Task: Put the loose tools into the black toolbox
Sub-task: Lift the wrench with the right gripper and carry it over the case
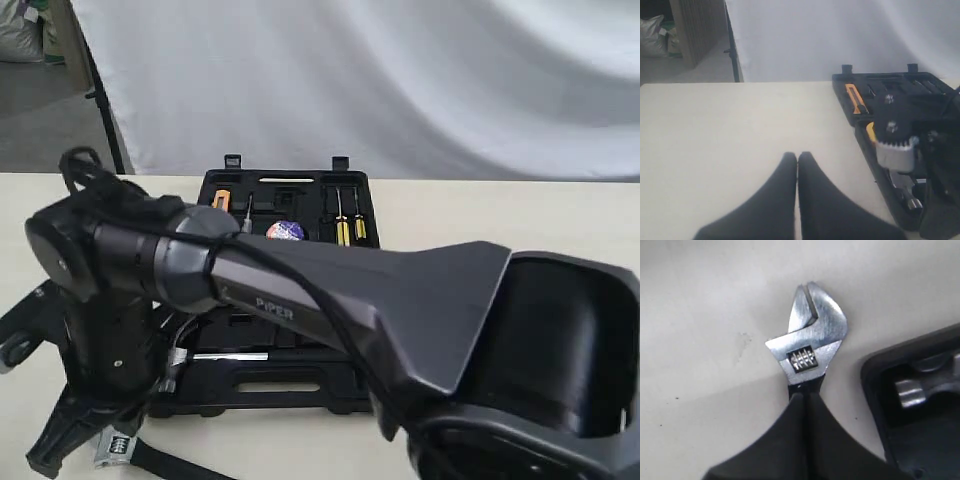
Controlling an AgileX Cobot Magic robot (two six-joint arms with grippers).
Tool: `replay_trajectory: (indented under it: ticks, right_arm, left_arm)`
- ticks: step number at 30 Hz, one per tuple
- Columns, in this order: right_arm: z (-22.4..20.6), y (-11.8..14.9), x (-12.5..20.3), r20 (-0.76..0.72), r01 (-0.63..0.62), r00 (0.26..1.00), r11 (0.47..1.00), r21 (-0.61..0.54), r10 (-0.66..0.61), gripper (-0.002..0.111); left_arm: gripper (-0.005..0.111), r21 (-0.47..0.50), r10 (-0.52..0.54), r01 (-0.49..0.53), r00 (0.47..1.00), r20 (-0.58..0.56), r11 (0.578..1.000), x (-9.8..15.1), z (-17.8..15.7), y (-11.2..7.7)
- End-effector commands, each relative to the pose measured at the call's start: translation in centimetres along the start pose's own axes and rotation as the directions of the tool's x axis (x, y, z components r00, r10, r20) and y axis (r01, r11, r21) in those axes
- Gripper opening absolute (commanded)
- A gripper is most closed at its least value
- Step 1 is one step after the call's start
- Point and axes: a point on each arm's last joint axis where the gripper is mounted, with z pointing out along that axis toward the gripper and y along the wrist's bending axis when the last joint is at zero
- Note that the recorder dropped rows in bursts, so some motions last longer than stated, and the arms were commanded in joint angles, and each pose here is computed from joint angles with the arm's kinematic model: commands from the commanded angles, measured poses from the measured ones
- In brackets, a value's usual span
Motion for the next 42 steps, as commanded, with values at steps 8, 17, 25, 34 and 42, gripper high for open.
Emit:
replay_trajectory:
  ticks: [8, 17, 25, 34, 42]
  right_arm:
    - [0.8, 0.9, -0.3, -0.034, -0.02, 0.999, 0.946, 0.323, 0.033, 0.05]
    - [0.2, 1.4, -0.2, -0.049, 0.223, 0.975, 0.967, 0.12, -0.219, 0.066]
    - [0.7, -0.6, -0.6, 0.053, 0.249, 0.967, 0.968, 0.034, -0.25, 0.063]
    - [2.5, -0.8, -1.0, 0.094, 0.294, 0.951, 0.956, 0.023, -0.295, 0.077]
    - [4.5, -0.5, -1.2, 0.124, 0.356, 0.928, 0.934, -0.009, -0.352, 0.082]
  left_arm:
    - [0.001, 0.011, -0.006, 0.006, 1.0, 0.002, 1.0, 0.0, 0.0, -0.1]
    - [0.001, 0.011, -0.006, 0.006, 1.0, 0.002, 1.0, 0.0, 0.0, -0.1]
    - [0.001, 0.011, -0.006, 0.006, 1.0, 0.002, 1.0, 0.0, 0.0, -0.1]
    - [0.001, 0.011, -0.006, 0.006, 1.0, 0.002, 1.0, 0.0, 0.0, -0.1]
    - [0.001, 0.011, -0.006, 0.006, 1.0, 0.002, 1.0, 0.0, 0.0, -0.1]
